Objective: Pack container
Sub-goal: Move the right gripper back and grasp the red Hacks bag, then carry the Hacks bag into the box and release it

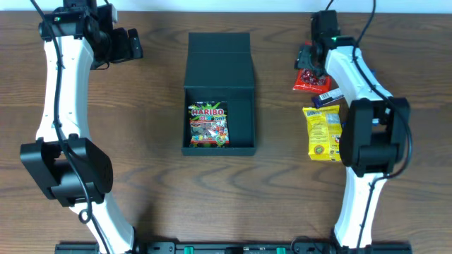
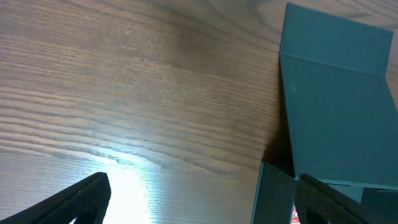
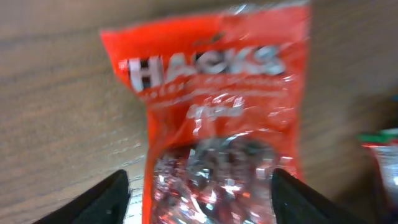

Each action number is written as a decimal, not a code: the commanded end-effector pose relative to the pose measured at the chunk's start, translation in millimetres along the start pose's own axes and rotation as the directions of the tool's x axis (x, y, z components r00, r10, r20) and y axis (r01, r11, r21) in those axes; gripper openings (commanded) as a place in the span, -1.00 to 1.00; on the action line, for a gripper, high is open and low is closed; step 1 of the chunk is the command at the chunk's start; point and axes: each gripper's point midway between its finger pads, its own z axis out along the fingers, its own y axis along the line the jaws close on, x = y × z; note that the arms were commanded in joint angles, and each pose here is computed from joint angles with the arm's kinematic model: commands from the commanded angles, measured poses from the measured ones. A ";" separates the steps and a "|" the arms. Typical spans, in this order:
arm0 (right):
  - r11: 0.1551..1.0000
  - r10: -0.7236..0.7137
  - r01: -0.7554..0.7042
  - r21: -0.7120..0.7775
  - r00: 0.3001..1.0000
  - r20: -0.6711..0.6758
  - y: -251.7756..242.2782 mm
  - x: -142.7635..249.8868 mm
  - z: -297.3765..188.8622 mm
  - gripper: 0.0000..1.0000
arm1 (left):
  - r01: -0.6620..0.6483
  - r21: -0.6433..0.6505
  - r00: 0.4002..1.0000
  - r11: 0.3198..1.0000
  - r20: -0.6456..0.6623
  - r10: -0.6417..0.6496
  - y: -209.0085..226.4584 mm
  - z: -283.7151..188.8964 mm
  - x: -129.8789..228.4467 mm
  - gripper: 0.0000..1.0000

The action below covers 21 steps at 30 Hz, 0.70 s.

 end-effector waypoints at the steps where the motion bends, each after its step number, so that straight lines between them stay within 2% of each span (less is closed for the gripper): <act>1: 0.999 -0.021 0.019 -0.043 0.999 -0.047 10.1 13.1 17.3 0.29 | -0.023 0.005 1.000 1.000 0.012 0.023 -2.0 -8.4 0.2 0.90; 4: 0.998 -0.022 0.019 -0.052 0.997 -0.070 11.5 19.8 26.1 0.11 | -0.023 0.005 1.000 1.000 0.012 0.023 -2.0 -8.4 0.2 0.91; 8: 0.998 -0.023 0.019 -0.054 0.997 -0.080 11.7 22.6 28.6 -0.55 | -0.023 0.004 1.000 1.000 0.012 0.023 -1.9 -8.4 0.2 0.90; 12: 0.998 -0.022 0.018 -0.057 0.997 -0.074 12.6 19.7 26.8 -0.98 | -0.023 0.004 1.000 1.000 0.013 0.023 -1.9 -8.4 0.1 0.91; 17: 0.998 -0.024 0.020 -0.065 0.998 -0.055 17.3 6.1 11.0 -0.98 | -0.023 0.004 1.000 1.000 0.013 0.023 -1.9 -8.4 0.1 0.90; 21: 0.997 -0.026 0.024 -0.080 0.999 -0.021 25.1 -18.7 -26.1 -0.97 | -0.024 0.005 1.000 1.000 0.014 0.024 -2.0 -8.4 -0.2 0.91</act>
